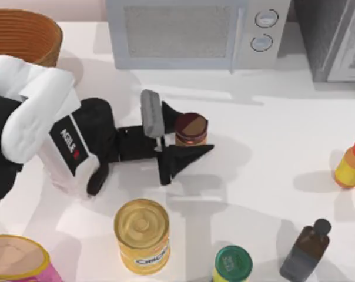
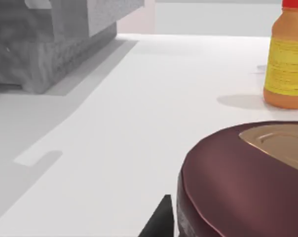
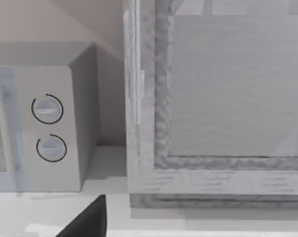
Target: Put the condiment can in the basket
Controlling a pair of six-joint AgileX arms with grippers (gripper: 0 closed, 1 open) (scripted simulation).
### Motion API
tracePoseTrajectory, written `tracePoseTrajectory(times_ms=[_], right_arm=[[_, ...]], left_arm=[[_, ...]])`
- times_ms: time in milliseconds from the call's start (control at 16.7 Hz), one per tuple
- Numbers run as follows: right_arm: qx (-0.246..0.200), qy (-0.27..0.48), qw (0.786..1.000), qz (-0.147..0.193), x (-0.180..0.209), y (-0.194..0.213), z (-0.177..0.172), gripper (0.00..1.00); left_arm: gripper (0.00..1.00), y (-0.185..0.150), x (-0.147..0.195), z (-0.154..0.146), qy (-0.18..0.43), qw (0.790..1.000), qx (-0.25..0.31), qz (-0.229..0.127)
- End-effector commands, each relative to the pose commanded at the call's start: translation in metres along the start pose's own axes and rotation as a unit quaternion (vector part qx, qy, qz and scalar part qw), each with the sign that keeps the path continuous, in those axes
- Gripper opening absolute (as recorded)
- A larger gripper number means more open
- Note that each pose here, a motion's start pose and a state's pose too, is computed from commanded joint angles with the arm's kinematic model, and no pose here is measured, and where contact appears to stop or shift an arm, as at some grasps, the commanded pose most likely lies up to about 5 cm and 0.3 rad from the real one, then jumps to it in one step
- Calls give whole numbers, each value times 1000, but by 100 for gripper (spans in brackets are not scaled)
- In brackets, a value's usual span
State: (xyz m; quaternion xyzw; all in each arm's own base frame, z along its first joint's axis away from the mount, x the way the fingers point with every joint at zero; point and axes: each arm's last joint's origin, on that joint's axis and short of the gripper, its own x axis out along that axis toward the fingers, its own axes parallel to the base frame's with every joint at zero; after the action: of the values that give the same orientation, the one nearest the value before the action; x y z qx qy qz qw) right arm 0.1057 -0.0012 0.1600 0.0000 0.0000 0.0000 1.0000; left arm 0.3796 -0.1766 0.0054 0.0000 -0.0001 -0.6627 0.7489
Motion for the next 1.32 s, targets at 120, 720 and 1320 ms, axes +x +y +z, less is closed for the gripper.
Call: tracePoseTrajectory(times_ms=[120,720,1320], right_arm=[[0,0,1000,0,0,0,0,100],[0,0,1000,0,0,0,0,100],[0,0,1000,0,0,0,0,100]], left_arm=[[0,0,0,0,0,1000,0,0],[0,53,-49,111,-18,998,59,26],[0,80,-291,223,2,968,40,247]])
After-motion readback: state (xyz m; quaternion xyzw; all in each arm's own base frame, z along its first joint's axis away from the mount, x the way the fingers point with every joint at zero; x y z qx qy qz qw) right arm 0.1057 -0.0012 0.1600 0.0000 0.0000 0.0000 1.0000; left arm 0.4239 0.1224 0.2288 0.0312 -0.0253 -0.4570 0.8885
